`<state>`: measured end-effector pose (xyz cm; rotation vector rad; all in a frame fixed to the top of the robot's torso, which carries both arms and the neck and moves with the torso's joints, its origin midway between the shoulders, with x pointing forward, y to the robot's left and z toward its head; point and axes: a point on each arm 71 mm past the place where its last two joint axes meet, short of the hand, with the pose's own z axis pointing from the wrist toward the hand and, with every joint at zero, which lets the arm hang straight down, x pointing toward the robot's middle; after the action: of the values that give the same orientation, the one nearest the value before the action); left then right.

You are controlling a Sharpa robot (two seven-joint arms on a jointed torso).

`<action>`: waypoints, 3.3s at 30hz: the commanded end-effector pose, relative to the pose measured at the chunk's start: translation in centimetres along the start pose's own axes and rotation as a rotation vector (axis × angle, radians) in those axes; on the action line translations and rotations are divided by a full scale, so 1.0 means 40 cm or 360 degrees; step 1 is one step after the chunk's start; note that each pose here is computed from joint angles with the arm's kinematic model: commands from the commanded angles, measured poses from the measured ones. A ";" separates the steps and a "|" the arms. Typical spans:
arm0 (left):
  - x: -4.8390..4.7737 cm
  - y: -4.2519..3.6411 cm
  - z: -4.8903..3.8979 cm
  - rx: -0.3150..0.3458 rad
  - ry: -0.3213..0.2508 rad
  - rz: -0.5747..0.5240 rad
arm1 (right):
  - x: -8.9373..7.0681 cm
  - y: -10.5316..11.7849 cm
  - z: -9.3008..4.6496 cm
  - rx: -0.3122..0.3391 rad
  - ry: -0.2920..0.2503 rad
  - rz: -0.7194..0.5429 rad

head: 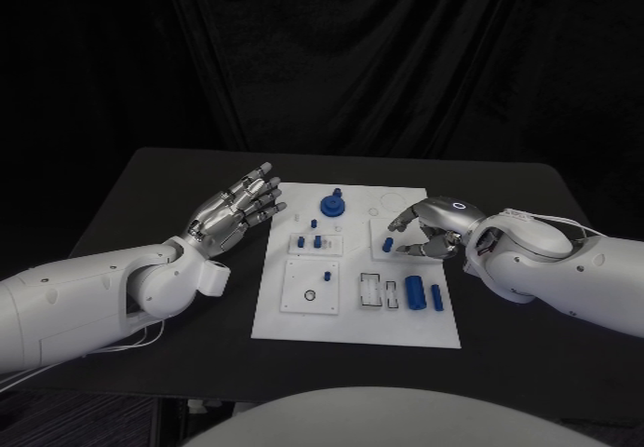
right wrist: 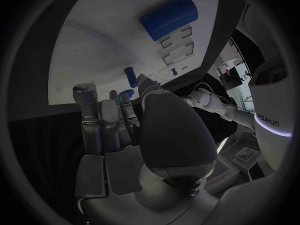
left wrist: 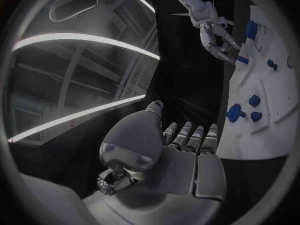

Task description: Assemble the parts on the task board

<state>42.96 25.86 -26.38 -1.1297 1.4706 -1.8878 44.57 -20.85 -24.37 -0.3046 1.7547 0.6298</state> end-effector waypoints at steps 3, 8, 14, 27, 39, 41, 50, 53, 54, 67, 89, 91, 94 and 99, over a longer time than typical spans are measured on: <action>0.003 -0.016 -0.002 0.0159 0.0014 -0.0020 | 0.007 0.003 0.009 -0.0009 -0.0004 0.0003; 0.004 -0.015 -0.002 0.0154 0.0022 -0.0028 | 0.012 0.007 0.020 -0.0017 0.0000 0.0001; 0.005 -0.015 -0.003 0.0148 0.0027 -0.0033 | 0.020 0.014 0.031 -0.0031 0.0008 0.0001; 0.007 -0.013 -0.004 0.0135 0.0037 -0.0042 | 0.031 0.027 0.045 -0.0058 0.0014 0.0004; 0.008 -0.012 -0.006 0.0127 0.0041 -0.0048 | 0.031 0.023 0.042 -0.0052 0.0018 -0.0019; 0.008 -0.012 -0.006 0.0126 0.0040 -0.0048 | 0.030 0.024 0.041 -0.0052 0.0017 -0.0023; 0.008 -0.009 -0.006 0.0117 0.0042 -0.0050 | 0.014 0.036 0.032 -0.0078 -0.0026 -0.0018; 0.008 -0.008 -0.005 0.0113 0.0042 -0.0050 | -0.003 0.041 0.029 -0.0081 -0.0044 -0.0022; 0.008 -0.008 -0.005 0.0112 0.0042 -0.0050 | -0.010 0.042 0.028 -0.0081 -0.0050 -0.0025; 0.008 -0.003 -0.002 0.0096 0.0044 -0.0051 | -0.107 0.101 0.010 -0.0147 -0.0109 -0.0076; 0.008 0.003 -0.006 0.0088 0.0036 -0.0051 | -0.033 0.363 0.071 -0.0707 -0.0039 -0.0275; 0.007 0.003 -0.007 0.0087 0.0034 -0.0050 | -0.021 0.373 0.082 -0.0732 -0.0036 -0.0284; 0.007 0.003 -0.006 0.0086 0.0034 -0.0050 | -0.002 0.388 0.096 -0.0765 -0.0032 -0.0295; 0.008 0.005 -0.003 0.0084 0.0039 -0.0053 | 0.022 0.405 0.109 -0.0798 -0.0021 -0.0292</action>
<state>42.67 25.63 -26.84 -1.1408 1.4818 -1.9104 39.72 -5.16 -21.79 -0.7541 1.5511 0.9222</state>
